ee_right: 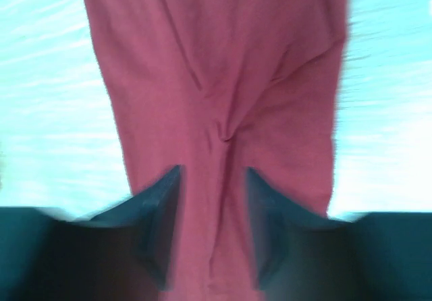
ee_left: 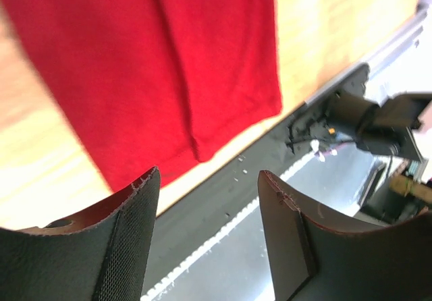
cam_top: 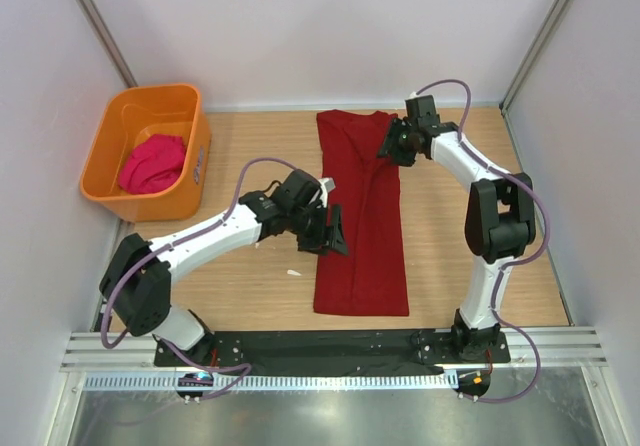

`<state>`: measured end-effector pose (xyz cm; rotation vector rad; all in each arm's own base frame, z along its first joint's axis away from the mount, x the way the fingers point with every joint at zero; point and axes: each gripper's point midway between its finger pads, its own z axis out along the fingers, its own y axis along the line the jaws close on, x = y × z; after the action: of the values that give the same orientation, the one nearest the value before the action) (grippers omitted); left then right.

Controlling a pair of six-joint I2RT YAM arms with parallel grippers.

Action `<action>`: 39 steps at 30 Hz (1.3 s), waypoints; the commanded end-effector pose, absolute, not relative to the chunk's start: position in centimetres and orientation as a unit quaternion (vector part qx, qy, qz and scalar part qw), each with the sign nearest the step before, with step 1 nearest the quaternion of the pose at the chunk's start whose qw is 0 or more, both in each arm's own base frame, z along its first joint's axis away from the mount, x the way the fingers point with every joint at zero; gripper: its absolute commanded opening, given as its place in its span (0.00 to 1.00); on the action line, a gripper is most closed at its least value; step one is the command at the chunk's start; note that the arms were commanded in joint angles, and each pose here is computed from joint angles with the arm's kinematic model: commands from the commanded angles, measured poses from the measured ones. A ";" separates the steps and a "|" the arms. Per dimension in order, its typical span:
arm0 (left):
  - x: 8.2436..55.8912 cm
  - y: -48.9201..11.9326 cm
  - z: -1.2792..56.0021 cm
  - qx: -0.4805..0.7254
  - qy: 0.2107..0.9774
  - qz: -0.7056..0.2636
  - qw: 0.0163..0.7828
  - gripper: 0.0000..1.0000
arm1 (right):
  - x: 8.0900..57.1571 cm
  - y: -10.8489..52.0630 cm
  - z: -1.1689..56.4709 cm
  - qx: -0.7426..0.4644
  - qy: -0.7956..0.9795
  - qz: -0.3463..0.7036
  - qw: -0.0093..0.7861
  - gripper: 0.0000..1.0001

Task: Fold and stack the t-shirts
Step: Fold the tshirt

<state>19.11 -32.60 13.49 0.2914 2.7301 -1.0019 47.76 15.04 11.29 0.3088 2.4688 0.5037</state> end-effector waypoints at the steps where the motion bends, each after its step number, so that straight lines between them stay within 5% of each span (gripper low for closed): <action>1: 20.3 -31.7 12.9 0.097 0.932 -0.330 0.118 0.60 | 47.4 17.6 11.9 0.118 0.916 0.248 0.292 0.40; 4: 20.7 -31.8 12.5 0.092 0.931 -0.332 0.123 0.58 | 47.4 18.9 11.1 0.126 0.913 0.271 0.277 0.27; 15: 15.9 -30.8 2.9 0.039 0.953 -0.299 0.026 0.56 | 46.6 20.3 4.8 0.160 0.917 0.287 0.225 0.26; 26: 12.7 -33.7 3.7 0.061 0.934 -0.353 -0.006 0.61 | 46.8 22.3 3.7 0.148 0.916 0.308 0.212 0.27; 33: 13.8 -31.7 7.7 0.074 0.942 -0.323 0.059 0.64 | 45.1 18.7 9.2 0.090 0.943 0.215 0.238 0.46; 39: 13.5 -29.6 9.7 0.082 0.947 -0.301 0.077 0.67 | 36.8 12.6 12.4 0.088 0.965 0.100 0.224 0.61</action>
<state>13.52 -31.09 9.03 0.2310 2.8376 -0.9778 41.69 16.46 9.51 0.2900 2.6350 0.4837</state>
